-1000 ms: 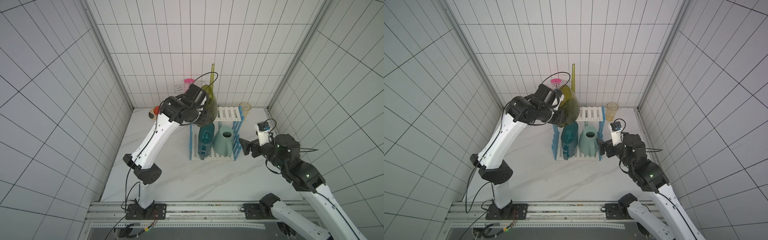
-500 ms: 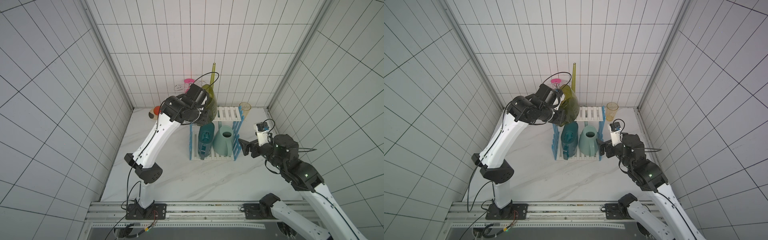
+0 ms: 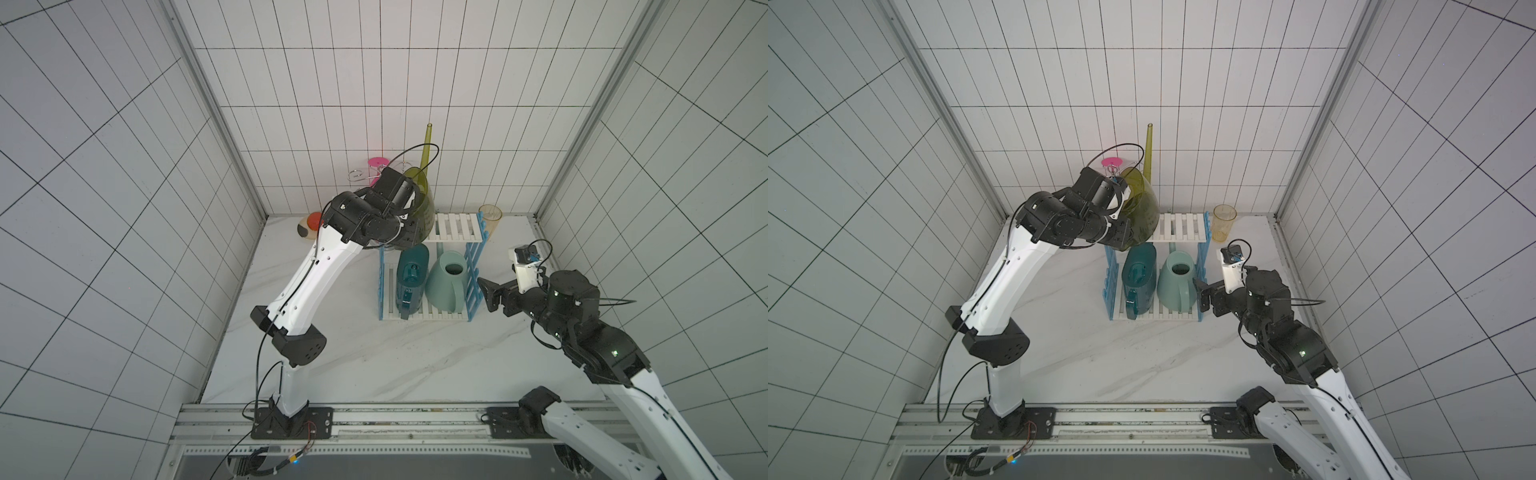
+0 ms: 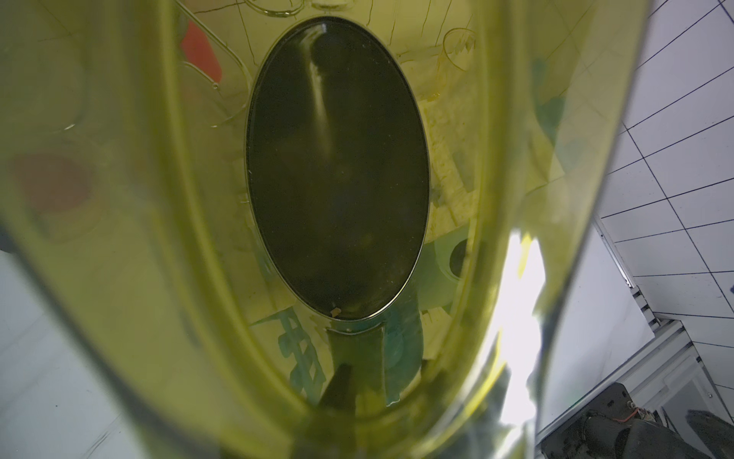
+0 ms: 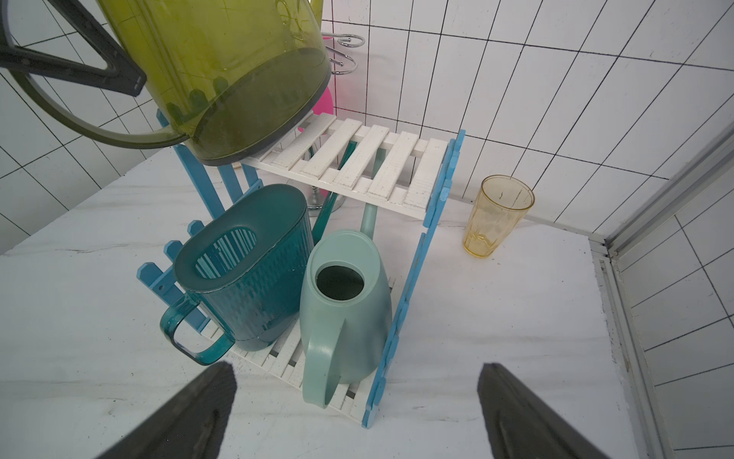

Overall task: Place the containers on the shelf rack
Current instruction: 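Place the container on the shelf.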

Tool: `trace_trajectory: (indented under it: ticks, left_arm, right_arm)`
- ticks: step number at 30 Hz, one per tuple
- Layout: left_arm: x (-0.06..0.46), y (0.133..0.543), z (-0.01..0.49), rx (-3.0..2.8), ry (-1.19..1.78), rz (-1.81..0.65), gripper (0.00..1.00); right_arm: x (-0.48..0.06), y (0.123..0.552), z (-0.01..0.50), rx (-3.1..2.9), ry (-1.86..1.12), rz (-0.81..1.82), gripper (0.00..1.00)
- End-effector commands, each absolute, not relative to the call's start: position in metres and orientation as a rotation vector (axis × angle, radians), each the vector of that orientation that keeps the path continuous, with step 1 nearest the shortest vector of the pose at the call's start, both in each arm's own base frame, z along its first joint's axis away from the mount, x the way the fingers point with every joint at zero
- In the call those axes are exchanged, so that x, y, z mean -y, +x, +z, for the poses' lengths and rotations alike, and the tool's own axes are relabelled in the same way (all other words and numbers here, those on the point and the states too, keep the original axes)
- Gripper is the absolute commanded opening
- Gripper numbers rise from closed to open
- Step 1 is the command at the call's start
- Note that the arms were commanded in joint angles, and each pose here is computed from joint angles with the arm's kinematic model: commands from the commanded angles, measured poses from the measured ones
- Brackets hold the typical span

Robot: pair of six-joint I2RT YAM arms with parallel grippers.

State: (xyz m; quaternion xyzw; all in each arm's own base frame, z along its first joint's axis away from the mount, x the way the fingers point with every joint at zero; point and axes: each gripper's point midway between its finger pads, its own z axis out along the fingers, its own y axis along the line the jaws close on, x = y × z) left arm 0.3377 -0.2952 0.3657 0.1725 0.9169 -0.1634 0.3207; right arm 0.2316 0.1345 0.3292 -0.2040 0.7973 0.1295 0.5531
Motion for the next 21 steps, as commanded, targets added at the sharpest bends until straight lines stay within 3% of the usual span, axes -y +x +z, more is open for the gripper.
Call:
trace_trajectory:
  ticks: [1,21]
  left_arm:
    - [0.299,0.352,0.375,-2.347,0.443,-0.43,0.27]
    - [0.295,0.352,0.361,-2.373,0.504,-0.368,0.36]
  right_arm:
    - [-0.129,0.234,0.332,-1.873,-0.446,0.299,0.99]
    - [-0.133,0.238,0.336,-1.862,-0.444,0.31,0.99]
